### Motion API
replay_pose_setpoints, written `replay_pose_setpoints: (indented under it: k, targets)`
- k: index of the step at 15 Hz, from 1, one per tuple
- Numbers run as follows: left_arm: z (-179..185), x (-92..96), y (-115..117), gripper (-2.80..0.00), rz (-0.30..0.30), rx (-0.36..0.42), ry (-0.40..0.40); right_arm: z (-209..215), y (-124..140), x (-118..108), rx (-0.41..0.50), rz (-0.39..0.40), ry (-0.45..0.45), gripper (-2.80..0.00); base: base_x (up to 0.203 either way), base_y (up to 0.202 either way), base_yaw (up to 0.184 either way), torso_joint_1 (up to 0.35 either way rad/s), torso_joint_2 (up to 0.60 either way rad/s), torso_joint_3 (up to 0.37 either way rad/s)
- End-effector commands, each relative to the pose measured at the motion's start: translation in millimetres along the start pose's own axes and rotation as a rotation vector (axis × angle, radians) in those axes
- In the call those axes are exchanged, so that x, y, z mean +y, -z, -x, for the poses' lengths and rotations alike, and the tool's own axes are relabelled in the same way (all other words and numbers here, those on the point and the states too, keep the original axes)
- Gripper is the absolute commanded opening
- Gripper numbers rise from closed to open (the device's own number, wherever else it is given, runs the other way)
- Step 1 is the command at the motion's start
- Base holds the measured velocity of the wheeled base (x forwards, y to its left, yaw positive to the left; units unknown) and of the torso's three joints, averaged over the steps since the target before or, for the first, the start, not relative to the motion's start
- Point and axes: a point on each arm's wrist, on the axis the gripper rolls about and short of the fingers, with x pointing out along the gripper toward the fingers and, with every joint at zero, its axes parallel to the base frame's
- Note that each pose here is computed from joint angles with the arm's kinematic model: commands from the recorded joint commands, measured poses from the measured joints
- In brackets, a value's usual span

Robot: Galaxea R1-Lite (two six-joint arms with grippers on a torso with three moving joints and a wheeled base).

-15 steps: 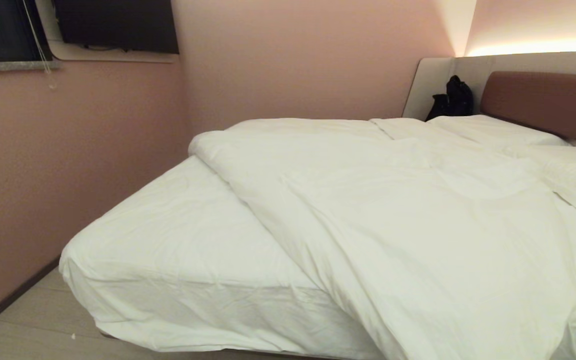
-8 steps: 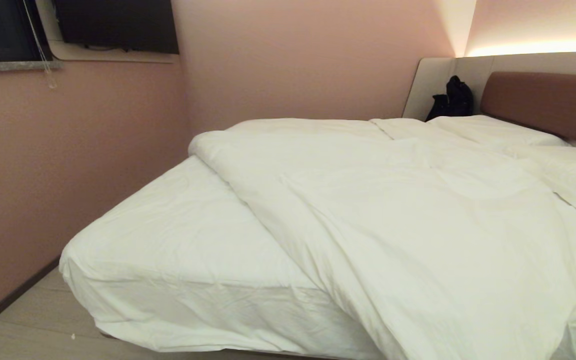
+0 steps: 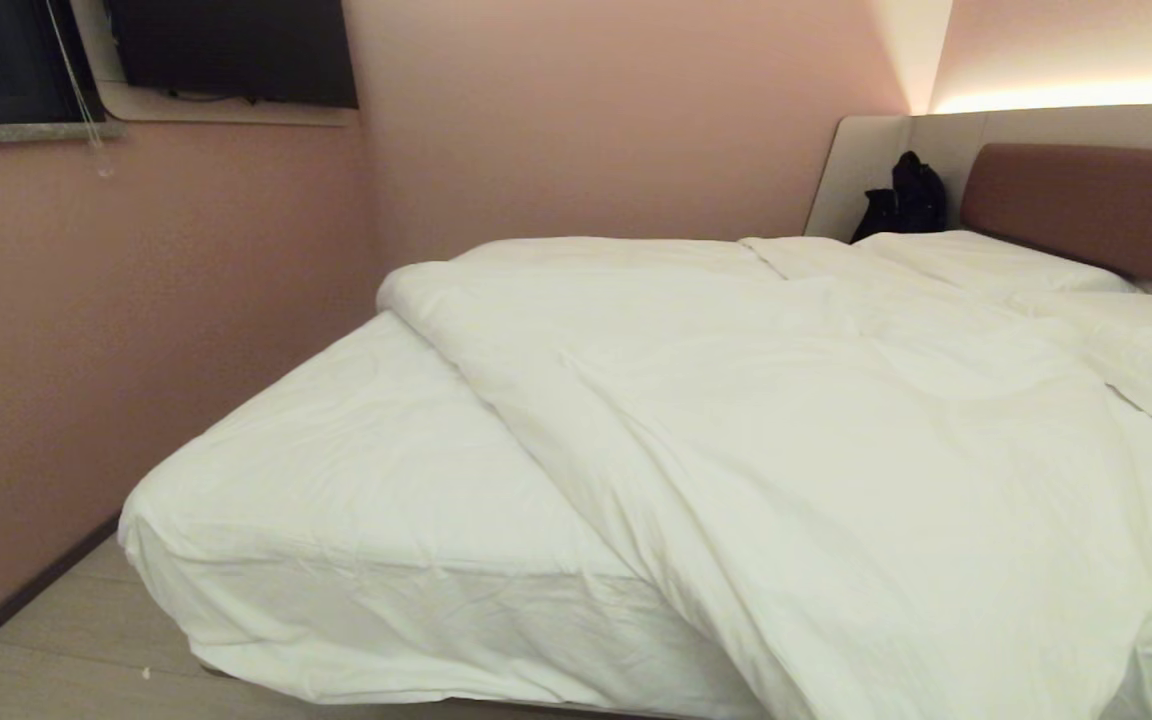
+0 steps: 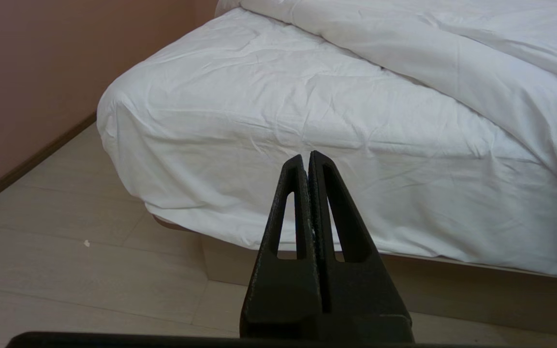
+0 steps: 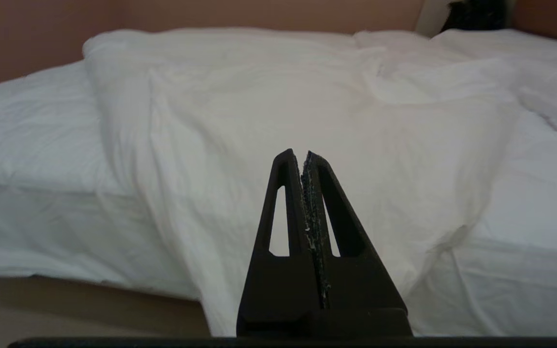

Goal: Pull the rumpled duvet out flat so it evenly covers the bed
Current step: Hold the folded corner of the quilt

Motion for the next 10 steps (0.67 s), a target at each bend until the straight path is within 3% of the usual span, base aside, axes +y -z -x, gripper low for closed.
replay_pose_setpoints:
  k: [1,5,10]
  targets:
    - [0.0,0.0,0.0,-2.8,0.001,0.0,0.0,-27.9,-21.9,-0.1,0.183,-0.02,-0.105,-2.8,0.0,0.0,0.0,0.0,0.0,0.0]
    - [0.0,0.0,0.0,-2.8,0.001,0.0,0.0,-108.4,-53.7,-4.0,0.314,-0.049,-0.188,-2.8,0.0,0.0,0.0,0.0,0.0,0.0]
    - [0.0,0.0,0.0,-2.8,0.001,0.0,0.0,-258.5,-71.5,-2.7,0.406,-0.062,-0.256,-2.8,0.0,0.0,0.0,0.0,0.0,0.0]
